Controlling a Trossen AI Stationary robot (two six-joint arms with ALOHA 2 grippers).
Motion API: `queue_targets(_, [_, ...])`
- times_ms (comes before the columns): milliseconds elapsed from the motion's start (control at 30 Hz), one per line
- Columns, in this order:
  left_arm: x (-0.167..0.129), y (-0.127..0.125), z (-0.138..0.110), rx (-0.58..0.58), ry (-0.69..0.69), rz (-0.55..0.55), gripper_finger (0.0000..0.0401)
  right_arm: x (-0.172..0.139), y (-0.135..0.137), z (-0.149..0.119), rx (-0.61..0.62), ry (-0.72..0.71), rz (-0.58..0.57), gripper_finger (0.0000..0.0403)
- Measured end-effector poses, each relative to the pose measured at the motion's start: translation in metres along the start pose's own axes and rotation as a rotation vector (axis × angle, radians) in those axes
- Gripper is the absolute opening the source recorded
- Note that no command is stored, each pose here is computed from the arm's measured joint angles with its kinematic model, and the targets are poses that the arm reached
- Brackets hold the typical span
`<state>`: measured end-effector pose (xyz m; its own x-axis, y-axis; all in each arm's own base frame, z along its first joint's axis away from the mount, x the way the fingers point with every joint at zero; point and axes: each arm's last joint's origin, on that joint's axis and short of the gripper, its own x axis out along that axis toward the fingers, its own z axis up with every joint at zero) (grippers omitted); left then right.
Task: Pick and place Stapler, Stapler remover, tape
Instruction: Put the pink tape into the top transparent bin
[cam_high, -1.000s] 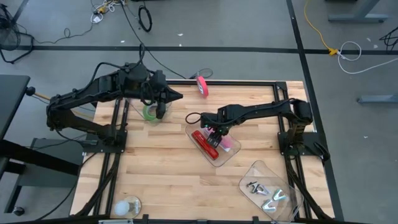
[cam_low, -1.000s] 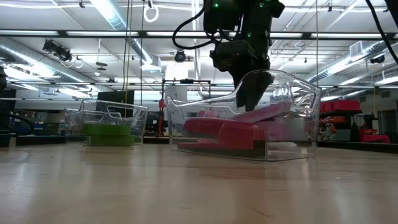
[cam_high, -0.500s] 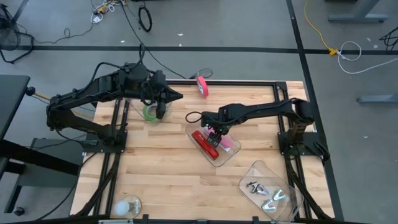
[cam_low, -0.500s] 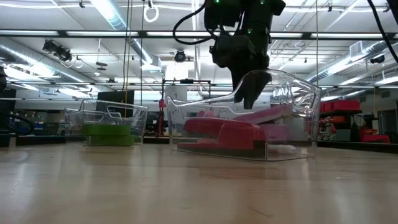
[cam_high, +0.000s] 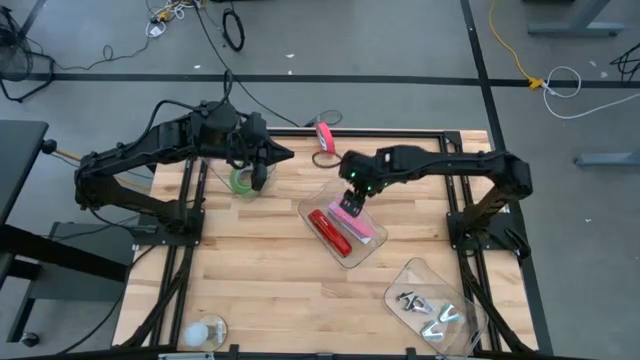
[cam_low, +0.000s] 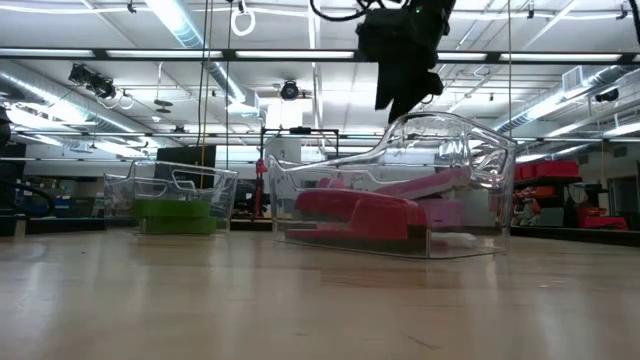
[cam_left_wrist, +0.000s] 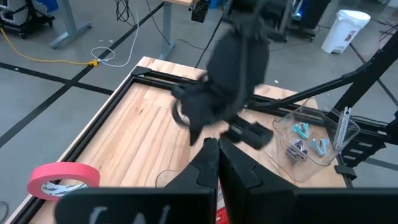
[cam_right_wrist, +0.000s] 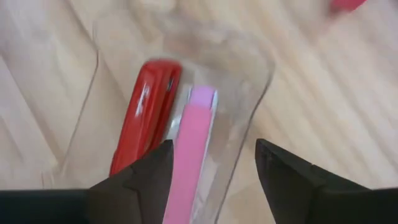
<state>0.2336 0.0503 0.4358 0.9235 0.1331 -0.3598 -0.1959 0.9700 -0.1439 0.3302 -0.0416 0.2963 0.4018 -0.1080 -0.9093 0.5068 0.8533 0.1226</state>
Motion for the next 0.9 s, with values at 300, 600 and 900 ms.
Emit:
queue_targets(300, [0.0,0.0,0.0,-0.001,0.0,0.0,0.0014,-0.022,-0.033,0.021,0.09,-0.178,0.002,0.0225])
queue_targets(600, [-0.01,0.0,-0.001,0.053,0.008,-0.019,0.0005,-0.024,-0.058,0.038,0.13,-0.285,-0.009,0.0225])
queue_targets(900, [-0.031,0.007,-0.009,0.074,0.075,0.016,0.001,-0.016,-0.079,0.051,0.175,-0.346,-0.057,0.0225])
